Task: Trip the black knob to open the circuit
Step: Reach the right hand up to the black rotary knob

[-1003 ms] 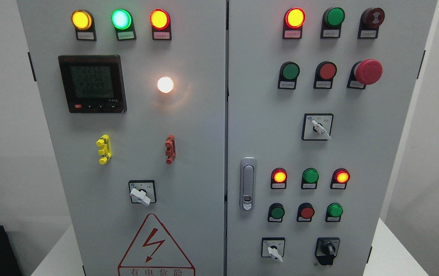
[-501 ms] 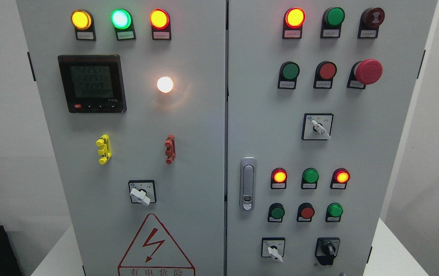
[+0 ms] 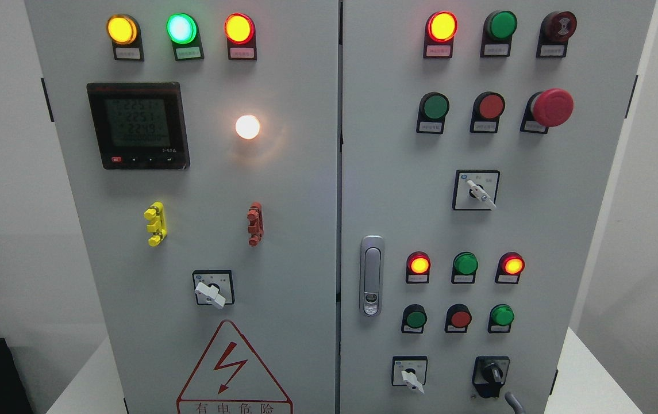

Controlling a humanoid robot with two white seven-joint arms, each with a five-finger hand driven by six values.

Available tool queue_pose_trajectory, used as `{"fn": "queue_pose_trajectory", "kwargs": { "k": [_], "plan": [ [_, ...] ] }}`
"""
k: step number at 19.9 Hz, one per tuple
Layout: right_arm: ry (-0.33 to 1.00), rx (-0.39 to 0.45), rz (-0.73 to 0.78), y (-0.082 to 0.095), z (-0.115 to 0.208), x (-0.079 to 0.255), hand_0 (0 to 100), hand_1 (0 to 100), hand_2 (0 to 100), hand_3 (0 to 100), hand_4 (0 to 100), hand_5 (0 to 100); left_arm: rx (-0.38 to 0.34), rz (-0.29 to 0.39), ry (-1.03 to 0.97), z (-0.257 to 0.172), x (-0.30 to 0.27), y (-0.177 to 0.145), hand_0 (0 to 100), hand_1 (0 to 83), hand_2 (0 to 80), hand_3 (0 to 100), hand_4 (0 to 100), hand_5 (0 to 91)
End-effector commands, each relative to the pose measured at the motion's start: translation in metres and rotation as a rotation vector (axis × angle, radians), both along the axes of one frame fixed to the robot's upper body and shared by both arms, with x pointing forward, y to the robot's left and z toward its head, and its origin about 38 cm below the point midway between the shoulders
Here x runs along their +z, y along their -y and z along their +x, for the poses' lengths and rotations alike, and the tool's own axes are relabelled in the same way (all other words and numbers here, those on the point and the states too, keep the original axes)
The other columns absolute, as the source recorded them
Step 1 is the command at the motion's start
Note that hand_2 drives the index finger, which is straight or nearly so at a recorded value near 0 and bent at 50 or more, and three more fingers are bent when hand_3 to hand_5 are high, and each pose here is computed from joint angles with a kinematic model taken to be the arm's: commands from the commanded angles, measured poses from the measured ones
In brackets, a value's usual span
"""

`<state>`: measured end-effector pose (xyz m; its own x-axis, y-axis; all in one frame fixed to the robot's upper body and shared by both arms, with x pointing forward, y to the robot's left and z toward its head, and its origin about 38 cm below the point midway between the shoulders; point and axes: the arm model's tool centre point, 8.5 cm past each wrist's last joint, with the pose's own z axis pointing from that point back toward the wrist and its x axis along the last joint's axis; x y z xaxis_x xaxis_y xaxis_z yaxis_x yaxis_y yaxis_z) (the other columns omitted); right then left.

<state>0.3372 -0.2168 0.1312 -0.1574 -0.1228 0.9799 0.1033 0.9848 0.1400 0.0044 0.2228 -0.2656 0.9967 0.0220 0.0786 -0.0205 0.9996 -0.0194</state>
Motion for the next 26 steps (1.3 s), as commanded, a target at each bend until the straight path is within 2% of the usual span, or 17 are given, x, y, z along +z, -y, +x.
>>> {"fn": "queue_pose_trajectory", "kwargs": {
  "k": [1,23,26],
  "plan": [
    [0.039,0.015,0.013,-0.001,0.005,0.012,0,2,0,100,100,96,0.003,-0.001,0.005,0.002,0.000,0.001,12,38.9,0.0,0,0,0.0],
    [0.028,0.033,0.018,-0.007,0.008,0.012,0,2,1,100,100,96,0.003,0.000,0.005,0.002,0.000,0.000,12,38.9,0.0,0,0,0.0],
    [0.024,0.049,0.020,-0.013,0.007,0.011,0,2,2,100,100,96,0.003,-0.001,0.005,0.002,0.000,0.001,12,38.9,0.0,0,0,0.0]
  ]
}}
